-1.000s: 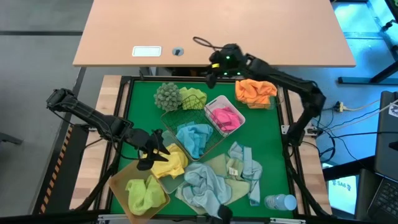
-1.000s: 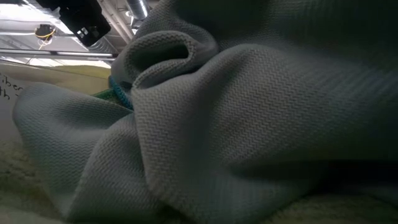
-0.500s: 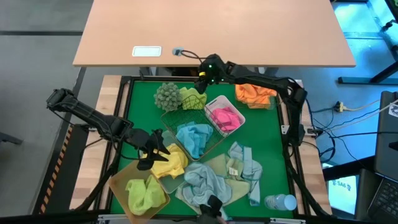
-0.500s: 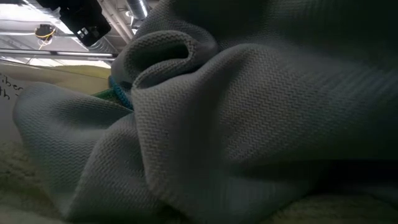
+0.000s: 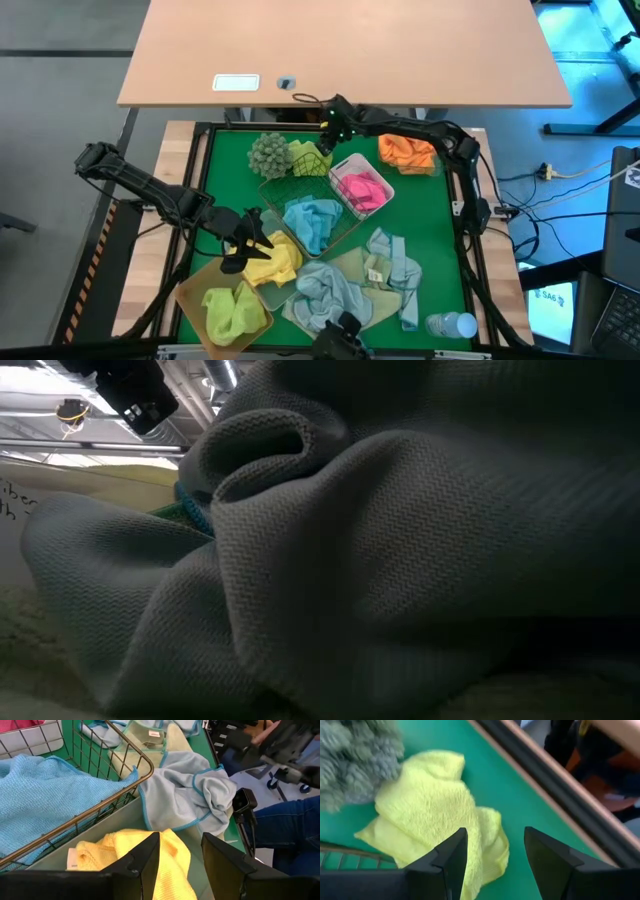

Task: Sort microfiber towel by color & place in baskets
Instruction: Put the green towel into the orange bin

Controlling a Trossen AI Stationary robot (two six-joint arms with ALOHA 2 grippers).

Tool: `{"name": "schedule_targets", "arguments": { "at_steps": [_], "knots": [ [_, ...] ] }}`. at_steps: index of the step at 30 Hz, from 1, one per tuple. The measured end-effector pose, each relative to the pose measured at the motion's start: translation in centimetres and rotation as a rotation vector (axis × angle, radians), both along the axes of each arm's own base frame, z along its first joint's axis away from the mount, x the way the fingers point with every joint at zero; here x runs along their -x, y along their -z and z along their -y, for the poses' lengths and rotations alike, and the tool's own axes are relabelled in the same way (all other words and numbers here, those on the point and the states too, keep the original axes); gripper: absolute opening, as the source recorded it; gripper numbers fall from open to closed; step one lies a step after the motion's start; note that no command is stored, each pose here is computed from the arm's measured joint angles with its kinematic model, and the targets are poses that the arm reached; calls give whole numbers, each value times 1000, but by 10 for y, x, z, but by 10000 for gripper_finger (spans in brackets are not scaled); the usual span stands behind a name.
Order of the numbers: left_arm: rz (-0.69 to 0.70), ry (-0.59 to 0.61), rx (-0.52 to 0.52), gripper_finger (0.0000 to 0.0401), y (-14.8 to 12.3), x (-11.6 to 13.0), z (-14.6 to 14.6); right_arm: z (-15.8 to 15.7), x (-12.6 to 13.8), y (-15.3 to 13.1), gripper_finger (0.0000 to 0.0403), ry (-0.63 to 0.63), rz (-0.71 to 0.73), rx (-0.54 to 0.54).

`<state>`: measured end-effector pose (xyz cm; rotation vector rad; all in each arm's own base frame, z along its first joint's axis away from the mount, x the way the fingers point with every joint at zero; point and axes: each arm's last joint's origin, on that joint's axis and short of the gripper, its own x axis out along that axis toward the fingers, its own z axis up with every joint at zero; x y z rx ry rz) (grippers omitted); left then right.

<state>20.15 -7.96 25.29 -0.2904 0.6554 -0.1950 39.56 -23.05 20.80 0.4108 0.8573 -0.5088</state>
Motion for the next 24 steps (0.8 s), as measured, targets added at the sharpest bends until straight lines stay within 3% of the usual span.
{"name": "schedule_targets", "arguments": {
  "at_steps": [19, 24],
  "knots": [
    [0, 2, -2, 141, 0, 0, 0, -5, -2, 39, 194, -64, -74, -214],
    [-1, 2, -3, 141, 0, 0, 0, -5, -2, 42, 163, -86, -61, -247]
  ]
}}
